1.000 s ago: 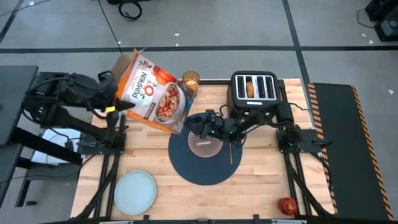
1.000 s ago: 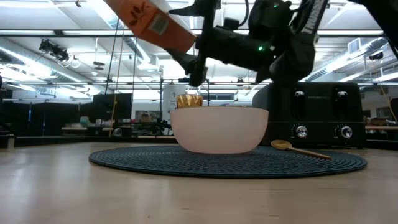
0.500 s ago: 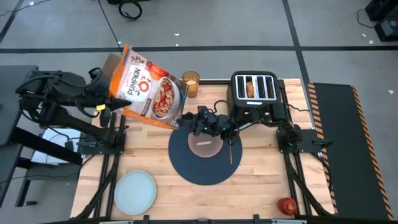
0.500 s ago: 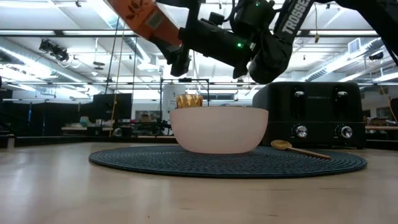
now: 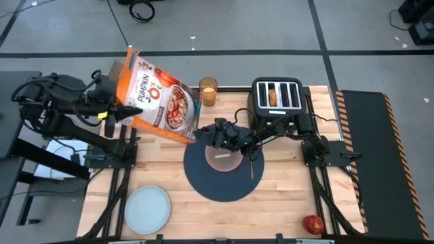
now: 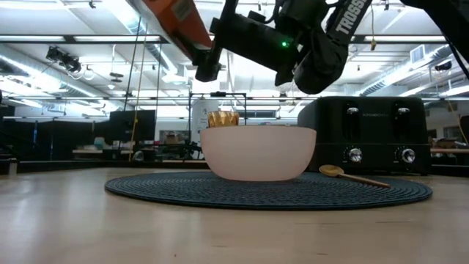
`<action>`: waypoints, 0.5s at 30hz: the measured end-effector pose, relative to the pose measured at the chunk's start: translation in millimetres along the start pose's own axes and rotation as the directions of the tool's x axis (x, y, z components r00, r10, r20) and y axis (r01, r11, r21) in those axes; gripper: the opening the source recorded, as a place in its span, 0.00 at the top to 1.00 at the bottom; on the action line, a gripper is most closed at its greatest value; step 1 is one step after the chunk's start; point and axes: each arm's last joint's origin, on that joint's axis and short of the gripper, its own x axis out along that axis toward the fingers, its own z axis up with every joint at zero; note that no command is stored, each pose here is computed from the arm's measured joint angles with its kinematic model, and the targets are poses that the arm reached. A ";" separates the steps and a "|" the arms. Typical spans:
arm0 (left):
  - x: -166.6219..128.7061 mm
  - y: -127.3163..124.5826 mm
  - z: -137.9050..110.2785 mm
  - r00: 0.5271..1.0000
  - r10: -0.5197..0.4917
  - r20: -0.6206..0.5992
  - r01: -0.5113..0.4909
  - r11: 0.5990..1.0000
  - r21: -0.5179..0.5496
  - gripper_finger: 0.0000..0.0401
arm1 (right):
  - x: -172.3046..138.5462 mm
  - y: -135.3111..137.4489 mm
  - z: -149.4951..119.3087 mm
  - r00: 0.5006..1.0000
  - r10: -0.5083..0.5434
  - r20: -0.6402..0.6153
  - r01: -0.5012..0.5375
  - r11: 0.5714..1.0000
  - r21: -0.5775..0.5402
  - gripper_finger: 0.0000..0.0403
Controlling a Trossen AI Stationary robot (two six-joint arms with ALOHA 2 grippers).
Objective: Arrange a breakfast setting
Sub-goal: Pour the cereal from the cereal box into the bowl
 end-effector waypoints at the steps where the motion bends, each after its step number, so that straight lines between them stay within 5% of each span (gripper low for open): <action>1: 2.4 -1.0 0.4 1.000 0.004 -0.004 -0.004 1.000 0.002 0.99 | -0.1 0.1 0.2 1.000 0.000 0.004 0.000 1.000 -0.006 0.11; 10: 6.3 -2.6 0.6 1.000 0.004 -0.017 -0.004 1.000 0.013 0.99 | -0.7 -1.3 -3.1 0.999 -0.007 -0.036 0.000 0.982 -0.188 0.13; 15: 5.1 -3.2 0.7 0.999 -0.025 -0.023 0.026 0.999 0.046 0.99 | -0.9 0.4 -2.3 0.998 0.027 -0.050 -0.036 0.980 -0.196 0.14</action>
